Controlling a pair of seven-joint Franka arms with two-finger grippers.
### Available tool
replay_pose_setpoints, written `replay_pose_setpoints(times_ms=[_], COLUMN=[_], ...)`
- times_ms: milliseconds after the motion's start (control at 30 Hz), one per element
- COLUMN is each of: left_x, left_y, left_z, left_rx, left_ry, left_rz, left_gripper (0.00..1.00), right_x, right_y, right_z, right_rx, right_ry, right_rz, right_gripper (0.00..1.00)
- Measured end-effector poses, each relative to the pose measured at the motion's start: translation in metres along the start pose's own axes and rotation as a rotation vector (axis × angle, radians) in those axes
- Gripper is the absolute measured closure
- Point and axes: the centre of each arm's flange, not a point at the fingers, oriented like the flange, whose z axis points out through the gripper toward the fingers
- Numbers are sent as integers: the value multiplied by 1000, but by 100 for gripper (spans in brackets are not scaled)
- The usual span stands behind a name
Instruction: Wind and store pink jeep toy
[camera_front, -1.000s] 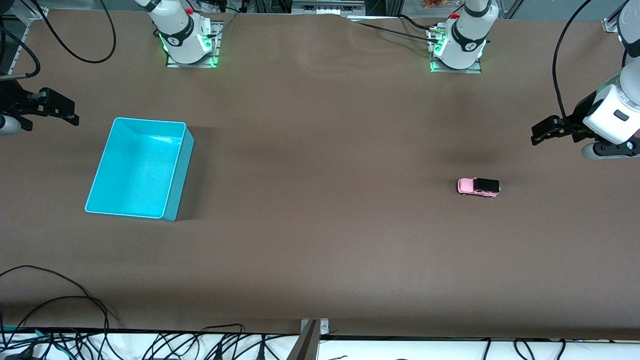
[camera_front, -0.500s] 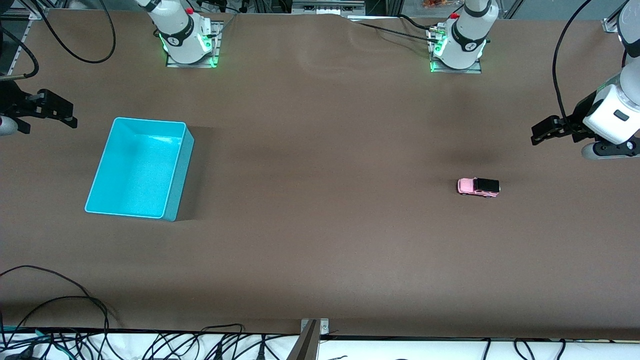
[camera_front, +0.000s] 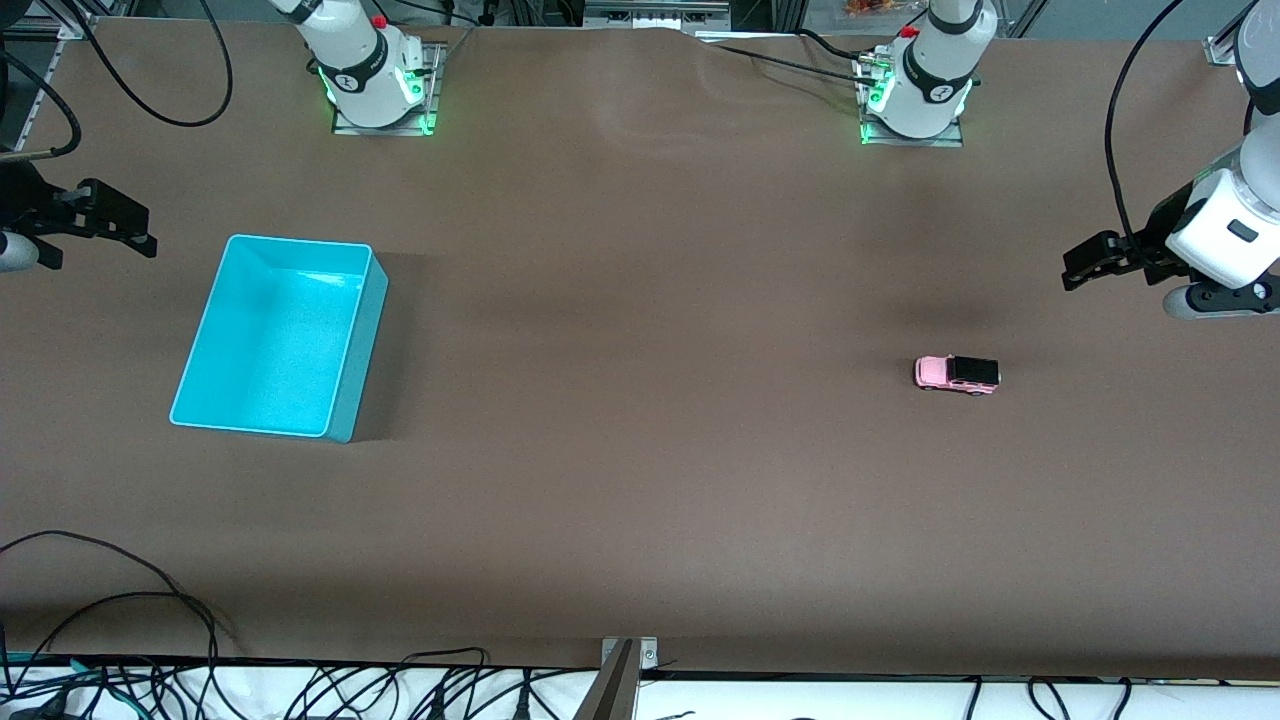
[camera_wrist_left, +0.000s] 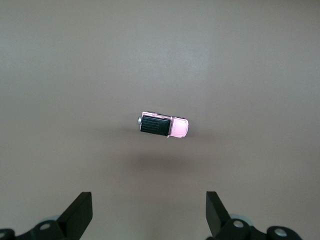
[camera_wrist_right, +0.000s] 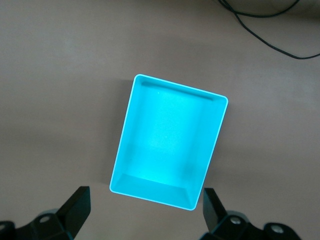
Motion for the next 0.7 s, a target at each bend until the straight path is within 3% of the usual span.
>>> replay_pose_setpoints(times_ms=[700], left_x=[0], left_y=[0], left_z=[0], left_rx=[0], left_ry=[0], left_rz=[0], left_gripper=[0], right_x=[-1], right_y=[8], right_z=[1], right_rx=[0], right_ry=[-1], right_rz=[15], right_gripper=[0])
